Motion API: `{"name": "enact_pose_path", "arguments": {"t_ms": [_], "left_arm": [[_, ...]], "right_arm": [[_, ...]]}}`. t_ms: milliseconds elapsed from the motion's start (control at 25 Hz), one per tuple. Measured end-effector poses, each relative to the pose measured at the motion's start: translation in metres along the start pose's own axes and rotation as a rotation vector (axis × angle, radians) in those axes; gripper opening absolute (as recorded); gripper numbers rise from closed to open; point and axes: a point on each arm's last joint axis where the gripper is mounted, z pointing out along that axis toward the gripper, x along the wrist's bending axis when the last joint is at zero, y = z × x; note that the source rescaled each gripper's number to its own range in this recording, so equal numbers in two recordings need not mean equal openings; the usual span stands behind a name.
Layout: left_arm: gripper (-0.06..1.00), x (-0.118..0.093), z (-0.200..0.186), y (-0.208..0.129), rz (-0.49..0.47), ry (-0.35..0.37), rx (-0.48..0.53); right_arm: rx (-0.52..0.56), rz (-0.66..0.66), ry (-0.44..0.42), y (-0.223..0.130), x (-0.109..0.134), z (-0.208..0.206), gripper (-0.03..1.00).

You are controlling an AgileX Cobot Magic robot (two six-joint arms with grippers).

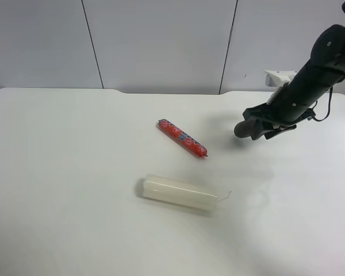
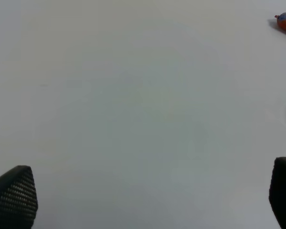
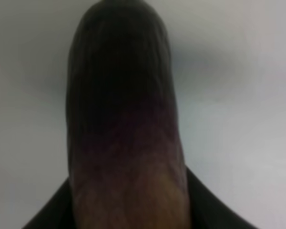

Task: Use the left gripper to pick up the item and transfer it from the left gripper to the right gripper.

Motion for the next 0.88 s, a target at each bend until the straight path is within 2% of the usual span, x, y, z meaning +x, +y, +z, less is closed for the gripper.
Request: {"name": "enact_pose_path", "arguments": {"t_ms": [320, 360, 400, 560, 600, 680, 880], "left_arm": [[0.99, 0.0, 0.0, 0.0, 0.0, 0.0, 0.0], [0.99, 0.0, 0.0, 0.0, 0.0, 0.0, 0.0], [0.99, 0.0, 0.0, 0.0, 0.0, 0.0, 0.0], [0.99, 0.0, 0.0, 0.0, 0.0, 0.0, 0.0], [0.99, 0.0, 0.0, 0.0, 0.0, 0.0, 0.0], [0.99, 0.0, 0.0, 0.0, 0.0, 0.0, 0.0], [0.99, 0.0, 0.0, 0.0, 0.0, 0.0, 0.0]], "right_arm": [[0.011, -0.025, 0.06, -0.0005, 0.0037, 0.0086, 0.0], [0.013, -0.024, 0.063, -0.0007, 0.004, 0.0086, 0.04], [0.017, -0.022, 0.066, -0.001, 0.0042, 0.0086, 0.14], [0.034, -0.021, 0.075, -0.0026, 0.0051, 0.0085, 0.71], [0.035, -0.02, 0.076, -0.0027, 0.0051, 0.0084, 0.79], [0.036, -0.02, 0.077, -0.0028, 0.0052, 0.0084, 0.89], [0.044, -0.02, 0.08, -0.0035, 0.0055, 0.0084, 0.94]]}}
